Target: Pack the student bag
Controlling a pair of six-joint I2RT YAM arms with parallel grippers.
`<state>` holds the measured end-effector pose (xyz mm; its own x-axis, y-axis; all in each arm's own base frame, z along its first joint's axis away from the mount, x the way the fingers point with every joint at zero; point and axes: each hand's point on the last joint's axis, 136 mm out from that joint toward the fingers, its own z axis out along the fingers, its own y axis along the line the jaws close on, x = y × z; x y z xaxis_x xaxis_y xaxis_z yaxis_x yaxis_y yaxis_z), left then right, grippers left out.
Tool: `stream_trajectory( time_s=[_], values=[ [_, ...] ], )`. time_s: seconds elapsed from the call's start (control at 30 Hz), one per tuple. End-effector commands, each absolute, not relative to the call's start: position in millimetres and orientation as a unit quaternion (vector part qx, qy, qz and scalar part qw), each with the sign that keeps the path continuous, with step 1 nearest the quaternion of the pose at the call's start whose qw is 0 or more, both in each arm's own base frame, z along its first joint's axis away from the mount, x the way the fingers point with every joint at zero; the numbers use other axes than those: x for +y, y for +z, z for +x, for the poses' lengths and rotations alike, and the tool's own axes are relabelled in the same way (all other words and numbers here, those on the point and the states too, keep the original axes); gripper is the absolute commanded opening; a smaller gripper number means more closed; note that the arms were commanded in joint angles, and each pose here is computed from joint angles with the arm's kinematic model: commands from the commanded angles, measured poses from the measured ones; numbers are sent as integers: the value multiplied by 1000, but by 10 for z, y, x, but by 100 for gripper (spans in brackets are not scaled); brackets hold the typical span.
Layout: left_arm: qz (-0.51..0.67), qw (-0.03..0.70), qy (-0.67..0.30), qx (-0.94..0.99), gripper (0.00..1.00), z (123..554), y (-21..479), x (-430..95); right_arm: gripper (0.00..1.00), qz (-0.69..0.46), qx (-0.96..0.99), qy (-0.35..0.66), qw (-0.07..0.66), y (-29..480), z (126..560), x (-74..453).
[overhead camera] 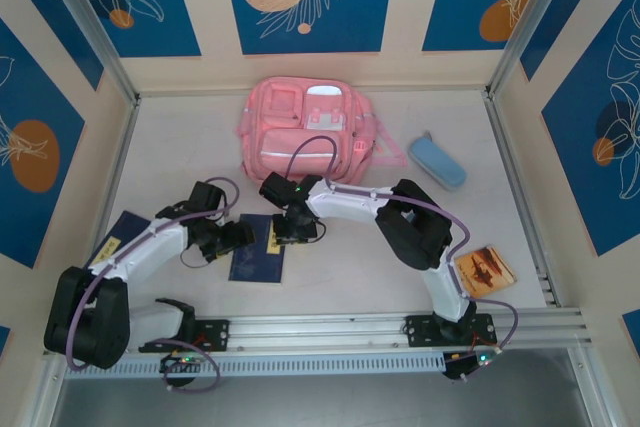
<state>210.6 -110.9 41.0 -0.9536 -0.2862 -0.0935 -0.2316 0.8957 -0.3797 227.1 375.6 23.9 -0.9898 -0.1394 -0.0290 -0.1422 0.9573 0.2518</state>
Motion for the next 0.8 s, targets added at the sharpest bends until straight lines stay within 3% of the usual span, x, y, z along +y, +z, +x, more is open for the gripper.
stream_trajectory(
  time_s=[0.0,0.37,0.77],
  values=[
    [-130,53,-197,970,67,2058,369,-1137,27,-62,994,91,2,98,2319,3618],
    [-120,23,-203,971,67,2000,303,-1191,27,-71,991,109,-12,44,2268,3662],
    [-98,38,-312,944,58,2105,603,-1551,27,-68,990,122,-18,39,2269,3672]
  ],
)
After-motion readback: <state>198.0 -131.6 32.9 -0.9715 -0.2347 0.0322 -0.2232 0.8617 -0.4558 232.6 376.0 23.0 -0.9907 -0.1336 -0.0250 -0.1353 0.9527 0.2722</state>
